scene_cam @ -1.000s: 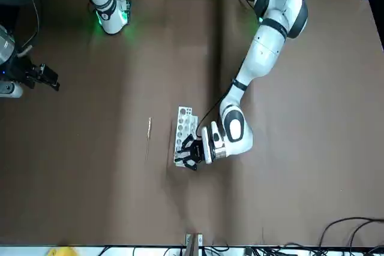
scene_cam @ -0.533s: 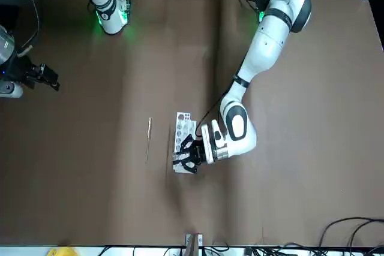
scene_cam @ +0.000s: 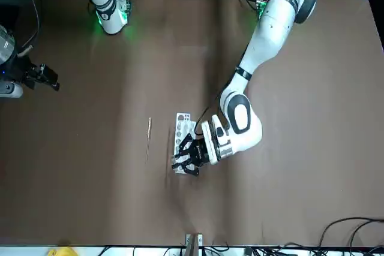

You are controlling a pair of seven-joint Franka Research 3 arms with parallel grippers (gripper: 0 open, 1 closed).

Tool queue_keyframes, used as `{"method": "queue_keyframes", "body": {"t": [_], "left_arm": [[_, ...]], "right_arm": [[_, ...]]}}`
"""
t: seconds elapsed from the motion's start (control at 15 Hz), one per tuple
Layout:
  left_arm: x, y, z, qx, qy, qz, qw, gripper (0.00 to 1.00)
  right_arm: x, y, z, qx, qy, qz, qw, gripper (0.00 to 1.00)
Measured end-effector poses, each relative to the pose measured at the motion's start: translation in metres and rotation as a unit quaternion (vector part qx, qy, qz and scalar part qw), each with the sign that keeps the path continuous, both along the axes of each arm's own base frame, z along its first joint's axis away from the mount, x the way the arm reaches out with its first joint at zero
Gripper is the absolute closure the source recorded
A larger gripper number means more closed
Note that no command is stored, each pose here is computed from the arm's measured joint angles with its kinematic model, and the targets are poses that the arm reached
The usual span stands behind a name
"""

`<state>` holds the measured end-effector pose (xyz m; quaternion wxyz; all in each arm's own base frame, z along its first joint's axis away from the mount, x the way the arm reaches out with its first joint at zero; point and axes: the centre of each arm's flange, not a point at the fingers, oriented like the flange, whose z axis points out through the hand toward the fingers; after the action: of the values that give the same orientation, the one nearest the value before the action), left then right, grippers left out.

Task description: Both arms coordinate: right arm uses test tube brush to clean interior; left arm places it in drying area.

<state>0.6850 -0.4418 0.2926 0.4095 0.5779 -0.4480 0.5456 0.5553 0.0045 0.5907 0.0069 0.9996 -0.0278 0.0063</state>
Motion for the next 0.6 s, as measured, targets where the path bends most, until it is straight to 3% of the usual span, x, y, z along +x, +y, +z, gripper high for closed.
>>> {"method": "queue_keyframes", "body": {"t": [0.4, 0.6], "left_arm": [[0.004, 0.007, 0.008, -0.017, 0.083, 0.023, 0.996, 0.77], [0.010, 0.016, 0.022, -0.035, 0.165, 0.040, 0.985, 0.77]], "right_arm": [[0.000, 0.000, 0.000, 0.000, -0.001, 0.000, 1.000, 0.00], [0.000, 0.000, 0.000, 0.000, -0.001, 0.000, 1.000, 0.00]]}}
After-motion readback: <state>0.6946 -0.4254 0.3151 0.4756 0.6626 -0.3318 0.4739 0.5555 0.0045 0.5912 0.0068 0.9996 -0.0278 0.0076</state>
